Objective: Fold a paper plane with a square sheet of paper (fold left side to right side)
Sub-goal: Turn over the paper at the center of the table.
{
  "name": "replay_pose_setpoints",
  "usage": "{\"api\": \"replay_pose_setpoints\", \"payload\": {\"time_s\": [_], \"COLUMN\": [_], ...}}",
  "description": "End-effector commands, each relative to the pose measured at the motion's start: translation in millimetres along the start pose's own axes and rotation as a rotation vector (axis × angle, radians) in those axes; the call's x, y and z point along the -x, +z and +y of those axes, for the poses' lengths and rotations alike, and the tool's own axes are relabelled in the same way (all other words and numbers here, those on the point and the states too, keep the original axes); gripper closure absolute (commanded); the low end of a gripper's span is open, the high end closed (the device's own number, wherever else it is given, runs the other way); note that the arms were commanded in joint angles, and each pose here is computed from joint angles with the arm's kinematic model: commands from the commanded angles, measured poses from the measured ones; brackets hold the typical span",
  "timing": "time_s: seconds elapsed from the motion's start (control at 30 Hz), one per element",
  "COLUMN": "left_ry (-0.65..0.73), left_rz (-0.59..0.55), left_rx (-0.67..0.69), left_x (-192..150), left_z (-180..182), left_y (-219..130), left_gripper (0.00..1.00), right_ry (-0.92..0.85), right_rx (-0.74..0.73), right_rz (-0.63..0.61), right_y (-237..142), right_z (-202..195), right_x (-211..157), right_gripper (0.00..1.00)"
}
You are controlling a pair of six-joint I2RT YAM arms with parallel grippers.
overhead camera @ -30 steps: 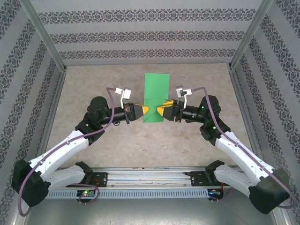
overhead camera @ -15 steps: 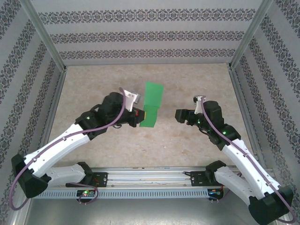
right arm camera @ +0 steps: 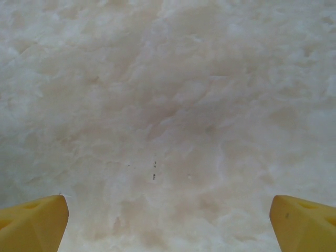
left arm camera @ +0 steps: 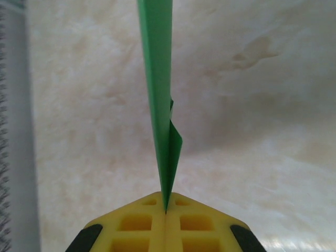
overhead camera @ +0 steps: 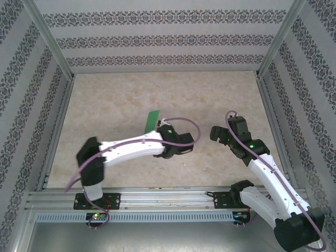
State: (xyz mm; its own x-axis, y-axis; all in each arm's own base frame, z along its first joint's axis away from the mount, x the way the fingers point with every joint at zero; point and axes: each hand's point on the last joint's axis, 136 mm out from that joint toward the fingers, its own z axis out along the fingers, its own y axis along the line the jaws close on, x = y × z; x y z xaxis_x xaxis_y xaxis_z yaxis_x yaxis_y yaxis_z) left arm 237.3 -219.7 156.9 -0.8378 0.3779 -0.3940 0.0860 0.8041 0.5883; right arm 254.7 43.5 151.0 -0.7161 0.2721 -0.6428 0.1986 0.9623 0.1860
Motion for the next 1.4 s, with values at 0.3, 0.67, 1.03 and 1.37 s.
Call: {"api": "replay_pose_setpoints", "payload": {"time_s": [0.3,0.67,1.03,1.37], "left_ry": [0.026,-0.034,-0.152,-0.223], "left_rz": [0.127,0.245,0.321,0.323], "left_rx": [0.104,-0.130,-0.410,-0.597], "left_x": [-30,-35,-24,-2], "left_z": [-29,-78,-119,-139], "left_y": [32,56,62,53], "left_gripper": [1.00,1.00,0.81,0.64], "right_ry": [0.040,0.061,0.074,0.060], "right_rx": [-0.009,0.035,0.069,0.095], "right_rz": [-0.011,0.004,0.023,0.052], "right_y": [2,4,5,5], "right_z": [-11,-9,-3,2], "right_x": [-1,-5,-7,-11], "right_gripper": [0.02,0.02,0.02,0.02]}}
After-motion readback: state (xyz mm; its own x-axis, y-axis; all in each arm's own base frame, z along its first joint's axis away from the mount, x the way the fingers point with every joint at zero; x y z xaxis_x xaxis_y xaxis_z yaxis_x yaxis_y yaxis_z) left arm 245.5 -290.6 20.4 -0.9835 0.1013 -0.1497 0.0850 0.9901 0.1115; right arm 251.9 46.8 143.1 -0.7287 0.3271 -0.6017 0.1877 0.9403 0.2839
